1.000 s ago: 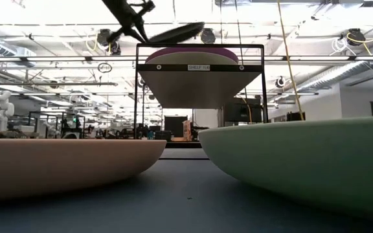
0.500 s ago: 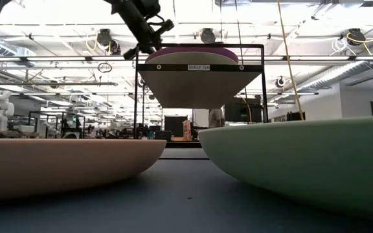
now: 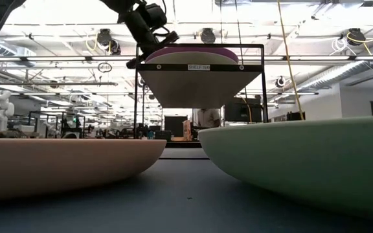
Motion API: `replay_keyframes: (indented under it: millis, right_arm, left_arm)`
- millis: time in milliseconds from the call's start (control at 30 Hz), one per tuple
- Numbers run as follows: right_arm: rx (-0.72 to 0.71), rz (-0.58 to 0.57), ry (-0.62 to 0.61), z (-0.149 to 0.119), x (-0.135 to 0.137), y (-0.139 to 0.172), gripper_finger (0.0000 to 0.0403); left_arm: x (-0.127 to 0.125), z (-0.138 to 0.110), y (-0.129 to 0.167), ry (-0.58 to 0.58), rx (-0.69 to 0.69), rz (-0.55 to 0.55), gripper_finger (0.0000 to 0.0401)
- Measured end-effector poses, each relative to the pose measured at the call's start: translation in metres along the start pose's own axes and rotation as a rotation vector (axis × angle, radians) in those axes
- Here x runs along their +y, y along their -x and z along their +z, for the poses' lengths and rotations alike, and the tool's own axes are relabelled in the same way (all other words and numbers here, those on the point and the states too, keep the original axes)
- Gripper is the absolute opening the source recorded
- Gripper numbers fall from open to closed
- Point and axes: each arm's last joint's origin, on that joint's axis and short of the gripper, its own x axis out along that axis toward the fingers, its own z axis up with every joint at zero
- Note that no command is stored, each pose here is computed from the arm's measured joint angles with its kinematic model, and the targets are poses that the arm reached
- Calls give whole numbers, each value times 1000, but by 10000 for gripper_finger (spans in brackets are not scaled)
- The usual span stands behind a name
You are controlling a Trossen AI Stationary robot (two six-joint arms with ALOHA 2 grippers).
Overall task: Place and stack plates onto a shelf
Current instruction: Stack the top black plate on top of the orange plate on the shelf
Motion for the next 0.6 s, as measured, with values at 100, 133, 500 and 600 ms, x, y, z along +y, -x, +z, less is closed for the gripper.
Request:
replay_keyframes:
  millis: [100,133,500,600]
  right_arm:
    - [11,-6,1,-1,-1,0,89]
    - [12,-7,1,-1,-1,0,89]
    - [11,-6,0,-1,-1,0,89]
    - [11,-6,0,-1,-1,0,89]
  left_arm:
    - [5,-4,-5,-11,31,37,10]
    - [6,-5,-7,-4,33,40,11]
    - [9,-9,-14,5,51,63,34]
    - [9,-10,-14,7,52,62,35]
